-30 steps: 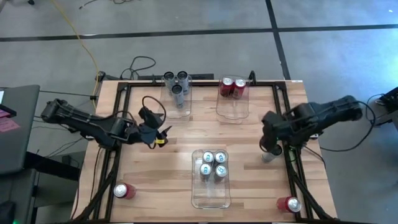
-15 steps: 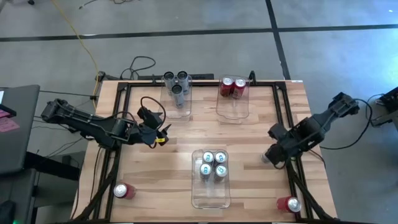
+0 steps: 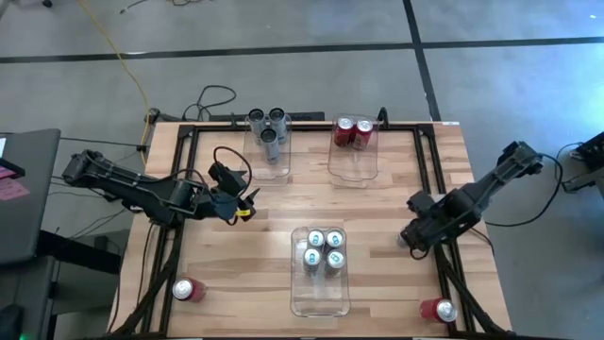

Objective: Sort soda cans
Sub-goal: Put the white soda can into the top left transparent bin

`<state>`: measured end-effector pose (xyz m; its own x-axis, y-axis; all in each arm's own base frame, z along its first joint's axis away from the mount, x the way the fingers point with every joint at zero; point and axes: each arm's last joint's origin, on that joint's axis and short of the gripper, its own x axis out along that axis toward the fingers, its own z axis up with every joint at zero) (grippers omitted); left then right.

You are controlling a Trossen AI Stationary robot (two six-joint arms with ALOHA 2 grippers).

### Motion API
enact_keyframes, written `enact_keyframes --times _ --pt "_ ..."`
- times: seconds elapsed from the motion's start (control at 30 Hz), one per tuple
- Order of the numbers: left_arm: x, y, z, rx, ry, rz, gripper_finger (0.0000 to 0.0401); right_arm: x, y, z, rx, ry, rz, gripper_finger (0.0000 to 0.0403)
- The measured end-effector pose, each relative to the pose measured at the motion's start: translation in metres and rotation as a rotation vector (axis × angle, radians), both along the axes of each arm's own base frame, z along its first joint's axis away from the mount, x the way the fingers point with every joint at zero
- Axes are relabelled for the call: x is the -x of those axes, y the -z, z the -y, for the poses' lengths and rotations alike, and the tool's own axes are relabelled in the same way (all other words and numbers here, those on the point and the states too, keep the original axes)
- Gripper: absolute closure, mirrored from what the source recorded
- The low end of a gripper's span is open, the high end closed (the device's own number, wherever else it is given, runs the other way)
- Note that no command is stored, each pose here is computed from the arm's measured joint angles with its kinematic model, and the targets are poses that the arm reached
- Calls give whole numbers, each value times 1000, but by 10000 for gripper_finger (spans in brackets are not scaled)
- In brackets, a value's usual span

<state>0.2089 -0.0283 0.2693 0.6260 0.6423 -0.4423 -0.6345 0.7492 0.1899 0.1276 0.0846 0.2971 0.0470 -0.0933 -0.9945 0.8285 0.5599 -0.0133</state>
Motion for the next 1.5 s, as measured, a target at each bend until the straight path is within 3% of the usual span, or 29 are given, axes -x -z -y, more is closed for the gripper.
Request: enact_keyframes --times 0.8,1.23,1.5 --pt "0 0 0 -2 4 -5 95 -8 10 -1 -28 -10 18 63" --pt "-1 0 0 0 19 -8 95 -28 26 -3 32 -48 -93 77" --pt "-1 0 0 0 19 -8 95 -35 27 0 13 -90 -67 130"
